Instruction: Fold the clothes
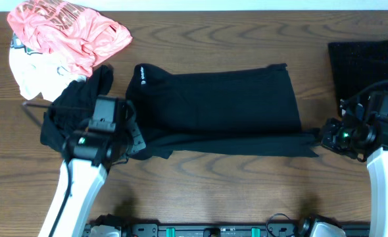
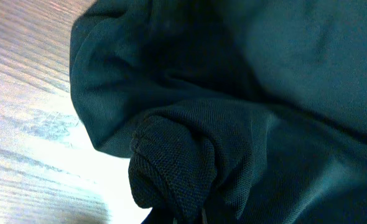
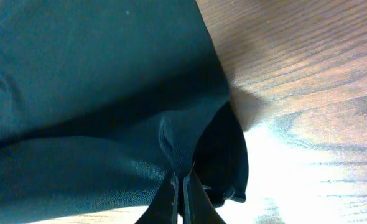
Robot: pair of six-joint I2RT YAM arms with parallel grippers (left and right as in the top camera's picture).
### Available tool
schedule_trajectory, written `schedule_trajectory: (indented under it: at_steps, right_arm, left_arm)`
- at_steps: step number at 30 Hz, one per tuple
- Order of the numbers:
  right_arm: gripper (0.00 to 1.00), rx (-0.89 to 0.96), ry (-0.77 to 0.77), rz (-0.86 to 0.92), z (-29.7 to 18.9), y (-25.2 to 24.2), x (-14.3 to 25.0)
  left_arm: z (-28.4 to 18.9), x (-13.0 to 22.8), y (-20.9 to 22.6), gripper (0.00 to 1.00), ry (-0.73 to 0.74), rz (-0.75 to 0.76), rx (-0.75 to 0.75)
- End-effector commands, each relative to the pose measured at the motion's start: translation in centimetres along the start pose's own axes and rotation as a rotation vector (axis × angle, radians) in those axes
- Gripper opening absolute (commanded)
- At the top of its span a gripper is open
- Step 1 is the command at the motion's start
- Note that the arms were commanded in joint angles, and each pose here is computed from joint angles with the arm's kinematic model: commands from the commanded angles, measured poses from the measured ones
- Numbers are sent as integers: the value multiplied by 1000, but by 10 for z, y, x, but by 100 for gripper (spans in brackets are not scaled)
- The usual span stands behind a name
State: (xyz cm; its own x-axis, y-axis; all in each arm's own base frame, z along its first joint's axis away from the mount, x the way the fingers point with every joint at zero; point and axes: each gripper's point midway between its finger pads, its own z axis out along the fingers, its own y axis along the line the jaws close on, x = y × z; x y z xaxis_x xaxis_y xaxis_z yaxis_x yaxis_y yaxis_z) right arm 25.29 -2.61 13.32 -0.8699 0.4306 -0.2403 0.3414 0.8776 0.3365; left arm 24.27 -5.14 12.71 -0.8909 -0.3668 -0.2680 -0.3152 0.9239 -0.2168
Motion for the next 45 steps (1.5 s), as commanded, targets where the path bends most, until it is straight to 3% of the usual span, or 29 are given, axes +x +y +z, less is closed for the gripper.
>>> schedule_trajectory:
  at_steps: [1, 18, 28, 30, 31, 34, 36, 40, 45]
  right_arm:
    - [1, 5, 14, -19, 8, -1, -4]
    - [1, 11, 60, -5, 66, -19, -7]
    - [1, -1, 18, -36, 71, -18, -19]
    - [1, -4, 13, -38, 71, -17, -20]
    - [9, -4, 10, -38, 71, -17, -21]
    - [55, -5, 7, -40, 71, -17, -21]
    - [70, -5, 5, -41, 71, -17, -22]
    - [76, -9, 2, -42, 71, -16, -23]
    - [70, -66, 18, -49, 71, -7, -19]
  left_arm:
    - [15, -9, 2, 6, 22, 30, -47]
    - [51, -46, -3, 6, -62, 54, -86]
    - [64, -51, 1, 7, -62, 62, -119]
    - [66, -52, 1, 21, -61, 62, -119]
    - [66, -52, 0, 33, -63, 62, -118]
    - [66, -55, -1, 70, -72, 66, -114]
    - [66, -56, -2, 87, -78, 69, -111]
    - [66, -56, -2, 92, -79, 69, -109]
    - [66, -44, -1, 92, -27, 70, -106]
